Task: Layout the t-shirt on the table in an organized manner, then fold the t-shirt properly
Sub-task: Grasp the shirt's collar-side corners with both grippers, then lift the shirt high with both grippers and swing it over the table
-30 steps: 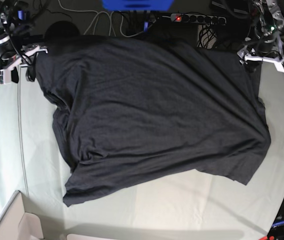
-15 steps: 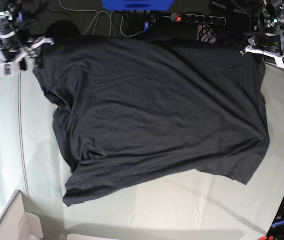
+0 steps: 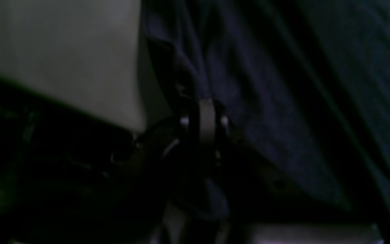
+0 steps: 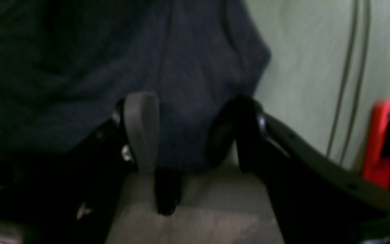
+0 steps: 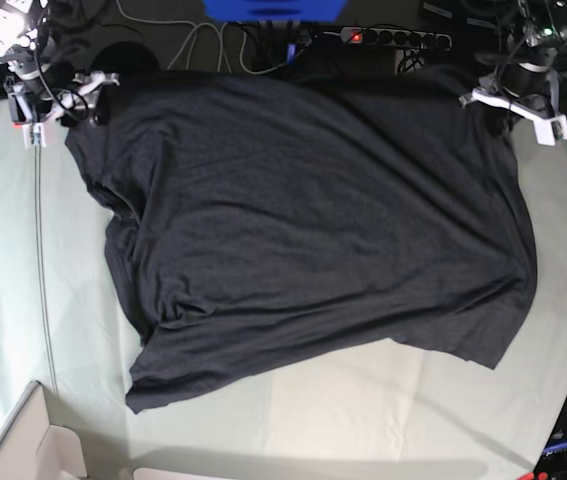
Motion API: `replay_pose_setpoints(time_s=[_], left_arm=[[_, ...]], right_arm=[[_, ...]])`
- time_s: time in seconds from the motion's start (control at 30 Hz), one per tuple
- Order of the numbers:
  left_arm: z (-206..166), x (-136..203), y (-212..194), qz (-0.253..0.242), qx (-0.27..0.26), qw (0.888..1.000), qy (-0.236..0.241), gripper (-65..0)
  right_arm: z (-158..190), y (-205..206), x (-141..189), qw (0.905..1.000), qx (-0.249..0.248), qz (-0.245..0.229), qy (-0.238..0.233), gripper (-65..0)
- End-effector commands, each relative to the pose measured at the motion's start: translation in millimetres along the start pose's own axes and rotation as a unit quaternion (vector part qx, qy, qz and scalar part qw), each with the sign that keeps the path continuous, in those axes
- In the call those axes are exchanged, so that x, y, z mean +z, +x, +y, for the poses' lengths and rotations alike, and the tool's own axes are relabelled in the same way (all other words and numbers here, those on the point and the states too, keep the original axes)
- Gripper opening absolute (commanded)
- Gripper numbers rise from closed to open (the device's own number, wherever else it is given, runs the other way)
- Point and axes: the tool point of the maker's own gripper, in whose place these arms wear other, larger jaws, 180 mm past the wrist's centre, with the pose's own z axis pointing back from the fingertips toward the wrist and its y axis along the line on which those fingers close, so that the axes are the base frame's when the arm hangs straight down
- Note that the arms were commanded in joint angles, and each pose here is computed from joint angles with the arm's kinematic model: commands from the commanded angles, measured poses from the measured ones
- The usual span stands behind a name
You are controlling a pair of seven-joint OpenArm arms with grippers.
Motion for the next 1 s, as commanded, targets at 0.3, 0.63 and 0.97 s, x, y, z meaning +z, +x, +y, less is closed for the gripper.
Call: replay_pose_setpoints(time_s=[0.3,0.63,0.97], left_arm=[[2.6,30.9,58.5,-0.087,-0.020,0.996,0.016,-65.0],[25.9,27.0,92.0,-0.086,-0.004,0.995,0.054,-65.0],[25.0,14.8,139.5,-0.118,0.016,0.991,0.057,-65.0]], right_arm=[[13.1,3.0,-0.7,0.9996,0.019,-0.002,0.023,-61.7],[19.0,68.3,24.8,0.9939,0.069,-0.086,0.003,-65.0],[16.1,128.5,45.9,0.9814,0.097,-0.163,-0.027,-65.0]])
